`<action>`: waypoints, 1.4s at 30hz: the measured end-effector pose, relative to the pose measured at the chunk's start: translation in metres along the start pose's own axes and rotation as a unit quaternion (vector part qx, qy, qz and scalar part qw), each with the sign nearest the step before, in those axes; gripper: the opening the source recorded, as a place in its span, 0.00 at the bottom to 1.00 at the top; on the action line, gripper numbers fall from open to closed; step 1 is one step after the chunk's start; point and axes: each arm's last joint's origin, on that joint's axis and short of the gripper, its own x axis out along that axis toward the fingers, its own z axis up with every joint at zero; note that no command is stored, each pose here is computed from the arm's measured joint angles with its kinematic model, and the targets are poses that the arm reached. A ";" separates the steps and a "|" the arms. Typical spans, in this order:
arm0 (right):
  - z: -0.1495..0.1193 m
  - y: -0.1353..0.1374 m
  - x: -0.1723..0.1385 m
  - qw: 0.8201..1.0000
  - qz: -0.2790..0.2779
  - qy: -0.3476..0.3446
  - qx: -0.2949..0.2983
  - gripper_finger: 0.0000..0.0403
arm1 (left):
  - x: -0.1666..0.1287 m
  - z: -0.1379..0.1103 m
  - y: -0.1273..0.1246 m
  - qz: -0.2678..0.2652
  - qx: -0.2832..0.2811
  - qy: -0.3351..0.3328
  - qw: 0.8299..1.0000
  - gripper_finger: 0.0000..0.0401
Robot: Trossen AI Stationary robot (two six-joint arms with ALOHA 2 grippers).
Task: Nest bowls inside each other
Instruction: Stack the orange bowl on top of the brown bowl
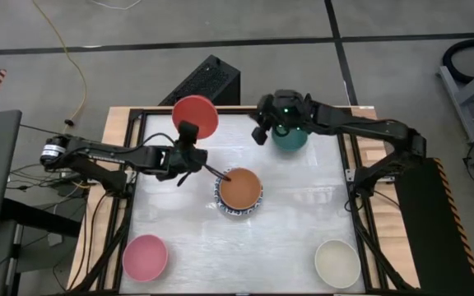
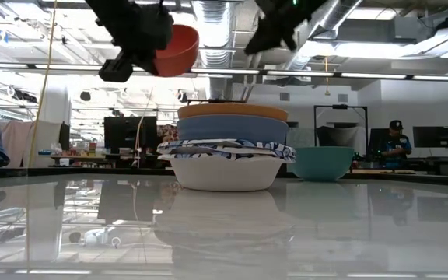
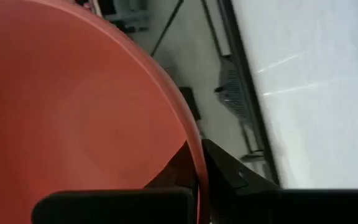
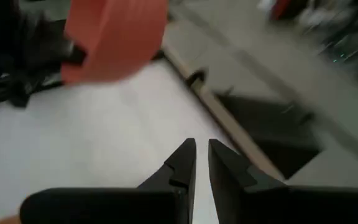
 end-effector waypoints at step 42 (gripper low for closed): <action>0.042 0.037 0.005 0.987 -0.104 -0.122 -0.025 0.54 | 0.040 0.044 0.011 0.088 0.125 0.005 0.988 0.00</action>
